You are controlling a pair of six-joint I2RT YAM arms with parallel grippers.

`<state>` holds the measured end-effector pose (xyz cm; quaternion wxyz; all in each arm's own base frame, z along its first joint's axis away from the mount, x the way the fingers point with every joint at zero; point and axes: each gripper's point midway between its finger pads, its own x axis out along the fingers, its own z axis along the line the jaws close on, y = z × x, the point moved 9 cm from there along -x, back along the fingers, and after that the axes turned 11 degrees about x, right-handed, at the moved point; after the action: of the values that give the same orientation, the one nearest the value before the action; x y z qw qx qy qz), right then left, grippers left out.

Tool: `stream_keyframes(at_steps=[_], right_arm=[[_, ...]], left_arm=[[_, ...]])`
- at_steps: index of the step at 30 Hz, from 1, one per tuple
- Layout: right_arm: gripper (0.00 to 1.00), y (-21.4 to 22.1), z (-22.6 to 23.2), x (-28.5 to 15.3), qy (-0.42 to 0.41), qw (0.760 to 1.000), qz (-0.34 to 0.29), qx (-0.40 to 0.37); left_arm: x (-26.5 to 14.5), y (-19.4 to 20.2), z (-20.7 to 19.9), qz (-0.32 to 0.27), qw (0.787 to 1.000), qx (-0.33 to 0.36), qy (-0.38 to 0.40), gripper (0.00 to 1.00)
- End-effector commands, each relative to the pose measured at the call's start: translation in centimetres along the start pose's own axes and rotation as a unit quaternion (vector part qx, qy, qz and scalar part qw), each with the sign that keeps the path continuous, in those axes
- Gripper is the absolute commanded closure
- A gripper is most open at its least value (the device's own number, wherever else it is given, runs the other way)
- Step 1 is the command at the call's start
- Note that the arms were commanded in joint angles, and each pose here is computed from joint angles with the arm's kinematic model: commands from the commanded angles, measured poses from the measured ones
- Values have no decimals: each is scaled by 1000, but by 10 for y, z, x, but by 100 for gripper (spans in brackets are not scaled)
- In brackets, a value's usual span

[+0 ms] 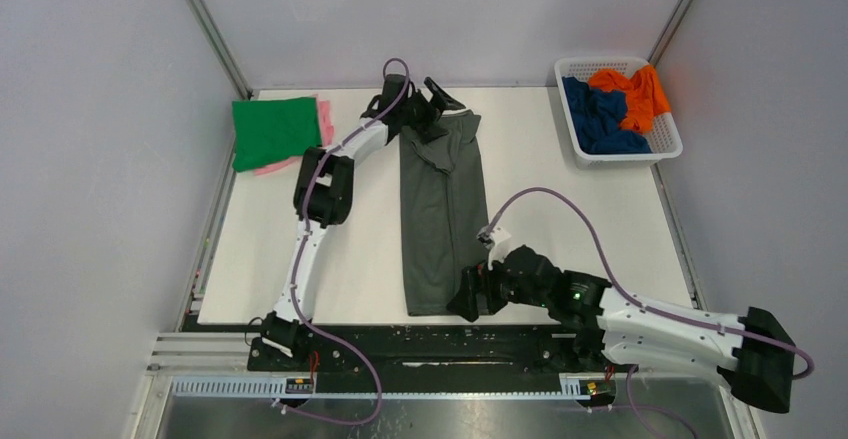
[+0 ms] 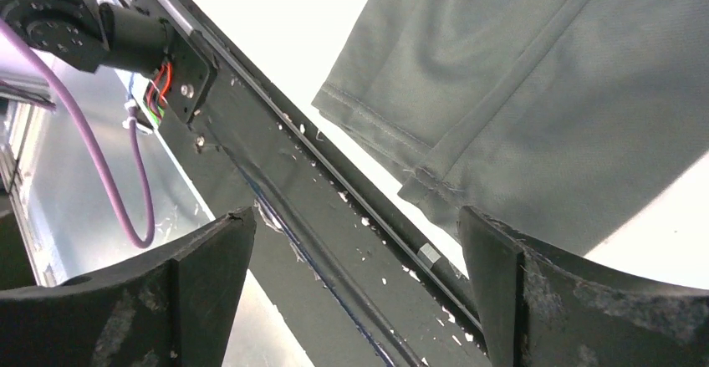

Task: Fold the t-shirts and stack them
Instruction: Rotate the tshirt 90 degrees, then grab the bottom of the folded rectangular tshirt with both arms

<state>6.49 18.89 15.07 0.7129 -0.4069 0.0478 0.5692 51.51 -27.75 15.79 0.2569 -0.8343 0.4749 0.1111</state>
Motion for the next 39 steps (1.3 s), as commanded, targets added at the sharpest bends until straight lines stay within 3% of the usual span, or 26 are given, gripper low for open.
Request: stream_keyframes(at_steps=[1, 7, 13, 22, 26, 30, 37, 39], right_arm=[[1, -2, -5, -12, 21, 999, -40, 24], [1, 7, -28, -17, 73, 995, -61, 25], [0, 6, -49, -17, 133, 983, -122, 42], [1, 9, -63, -17, 180, 972, -139, 53], [6, 17, -67, -10, 186, 973, -117, 64], [10, 24, -63, -2, 173, 980, -72, 72], [17, 35, -60, 9, 169, 982, -13, 89], [24, 37, -60, 12, 164, 982, 0, 96]], left_arm=[[-126, 20, -128, -49, 981, 184, 38, 1], [-217, 95, -104, -73, 969, 230, -57, 1], [-254, 182, -40, -64, 969, 204, -125, 1], [-275, 299, 33, 51, 975, 147, -161, 3], [-272, 327, 37, 111, 965, 156, -177, 10], [-273, 340, 42, 126, 954, 170, -211, 14], [-251, 358, 47, 162, 946, 182, -212, 29], [-246, 364, 46, 187, 943, 184, -205, 39]])
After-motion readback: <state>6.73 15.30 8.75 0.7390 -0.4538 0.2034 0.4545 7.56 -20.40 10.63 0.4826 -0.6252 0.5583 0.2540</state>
